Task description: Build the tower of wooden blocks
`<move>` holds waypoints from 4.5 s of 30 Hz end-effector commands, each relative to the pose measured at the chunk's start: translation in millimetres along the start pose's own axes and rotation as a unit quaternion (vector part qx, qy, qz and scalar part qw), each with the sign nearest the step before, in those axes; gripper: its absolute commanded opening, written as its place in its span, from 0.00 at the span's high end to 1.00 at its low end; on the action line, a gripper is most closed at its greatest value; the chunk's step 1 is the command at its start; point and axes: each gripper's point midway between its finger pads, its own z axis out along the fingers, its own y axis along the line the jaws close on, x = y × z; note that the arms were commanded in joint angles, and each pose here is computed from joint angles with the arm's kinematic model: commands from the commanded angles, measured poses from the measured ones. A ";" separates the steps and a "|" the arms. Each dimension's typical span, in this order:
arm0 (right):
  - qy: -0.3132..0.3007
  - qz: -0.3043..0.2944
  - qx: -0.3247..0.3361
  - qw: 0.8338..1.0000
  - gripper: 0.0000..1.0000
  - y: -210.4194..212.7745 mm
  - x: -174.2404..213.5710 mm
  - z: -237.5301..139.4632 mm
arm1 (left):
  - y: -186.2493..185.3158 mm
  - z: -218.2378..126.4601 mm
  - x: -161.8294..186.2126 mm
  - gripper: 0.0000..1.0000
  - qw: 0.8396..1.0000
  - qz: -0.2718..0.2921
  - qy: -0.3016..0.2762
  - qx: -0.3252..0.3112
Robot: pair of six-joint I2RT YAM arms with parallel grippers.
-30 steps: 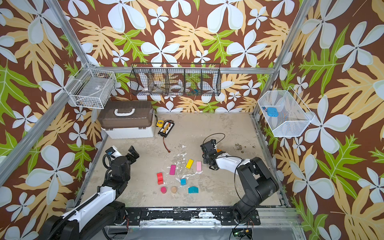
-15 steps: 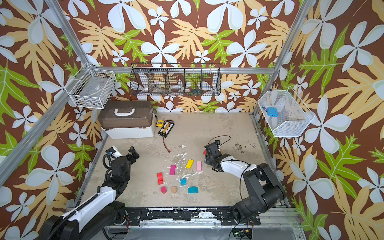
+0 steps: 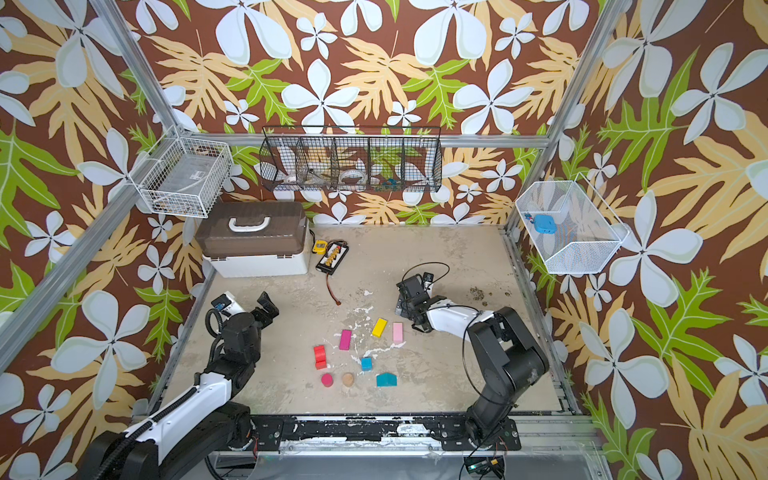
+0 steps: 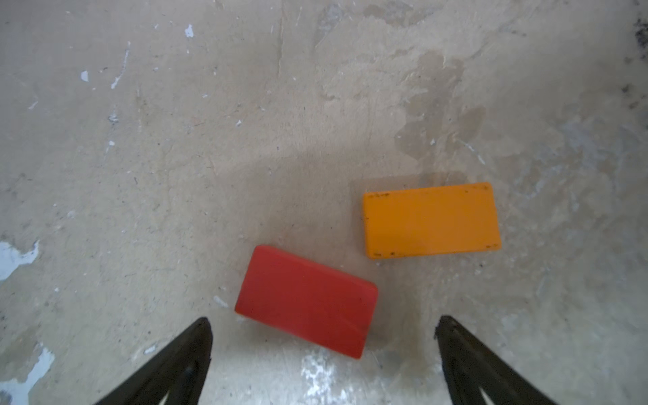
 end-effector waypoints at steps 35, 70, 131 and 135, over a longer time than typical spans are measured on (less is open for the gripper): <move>-0.017 -0.058 0.014 0.998 0.20 -21.1 3.7 -11.4 | -5.1 1.1 -5.9 0.00 1.000 -0.005 -0.011 0.009; 0.002 -0.054 0.051 0.997 0.33 -50.7 5.0 3.6 | -5.4 1.2 -5.3 0.00 1.000 -0.004 -0.010 0.010; -0.029 -0.029 0.034 0.999 0.19 -54.2 -14.6 -12.6 | -5.9 0.3 -4.5 0.00 1.000 -0.006 -0.010 0.014; -0.045 0.009 -0.015 0.999 0.17 -37.3 -32.4 -38.2 | -7.9 -1.8 -4.8 0.00 1.000 -0.006 -0.012 0.026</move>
